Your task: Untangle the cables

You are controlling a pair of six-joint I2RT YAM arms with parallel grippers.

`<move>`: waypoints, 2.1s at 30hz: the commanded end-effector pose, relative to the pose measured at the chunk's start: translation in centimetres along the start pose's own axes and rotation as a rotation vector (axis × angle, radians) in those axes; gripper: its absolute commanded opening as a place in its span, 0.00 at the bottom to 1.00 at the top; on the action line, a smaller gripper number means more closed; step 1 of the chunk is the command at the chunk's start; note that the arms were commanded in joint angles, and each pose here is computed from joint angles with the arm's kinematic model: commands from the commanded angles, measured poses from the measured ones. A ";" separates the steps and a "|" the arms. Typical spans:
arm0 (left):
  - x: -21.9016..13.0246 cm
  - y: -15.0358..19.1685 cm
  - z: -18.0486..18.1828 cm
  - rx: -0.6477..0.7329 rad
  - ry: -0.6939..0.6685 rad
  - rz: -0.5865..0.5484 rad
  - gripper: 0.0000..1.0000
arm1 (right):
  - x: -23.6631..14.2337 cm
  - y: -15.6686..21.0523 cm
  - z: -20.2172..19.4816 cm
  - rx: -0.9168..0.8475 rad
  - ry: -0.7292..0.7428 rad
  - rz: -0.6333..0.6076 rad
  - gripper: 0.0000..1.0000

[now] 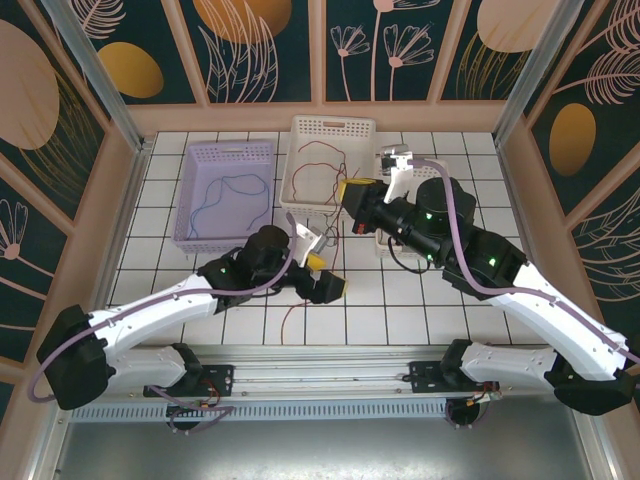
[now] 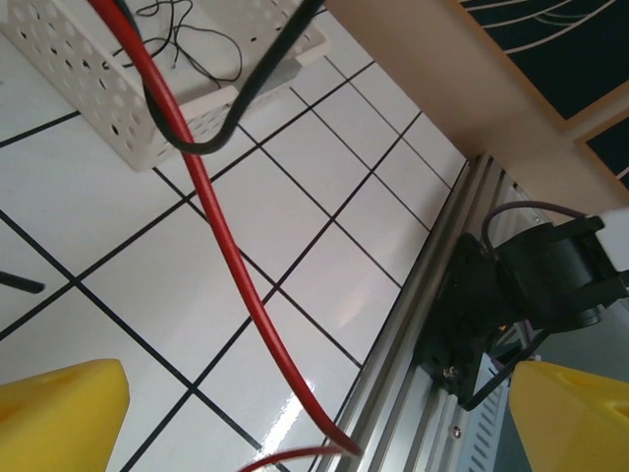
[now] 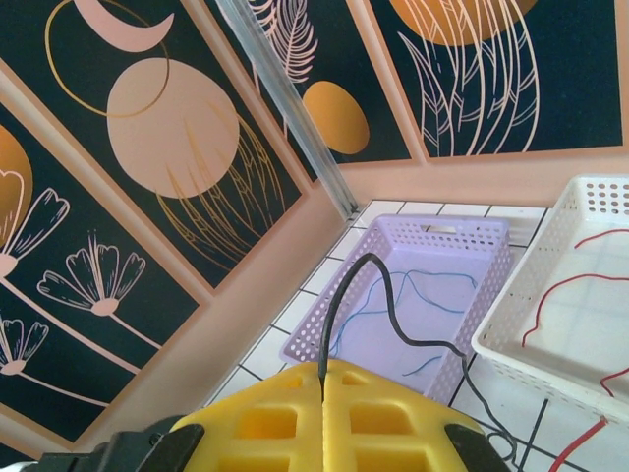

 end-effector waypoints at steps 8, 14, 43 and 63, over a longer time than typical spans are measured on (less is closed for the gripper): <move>1.7 -0.5 1.4 0.025 -0.179 -0.044 0.70 | -0.9 -1.8 0.8 0.001 -0.047 -0.060 0.00; 1.9 -0.7 1.5 0.020 -0.180 -0.066 0.32 | -1.2 -1.8 0.7 0.003 -0.041 -0.067 0.00; -8.9 -0.3 -2.5 0.238 -0.202 -0.112 0.00 | -7.8 -1.2 -13.8 0.171 0.680 -0.210 0.00; -10.2 -1.3 0.3 0.251 -0.438 -0.303 0.00 | -9.2 -4.4 -16.2 0.176 0.711 -0.301 0.00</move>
Point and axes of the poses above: each hand's point on the last joint's axis, 136 mm out from that joint toward the fingers, its own x axis out along the fingers, its own z axis along the line the jaws close on, y = z × x, the point moved 7 cm from there along -x, back along the fingers, and after that the axes turned 12 degrees about -x, right-handed, at the moved point
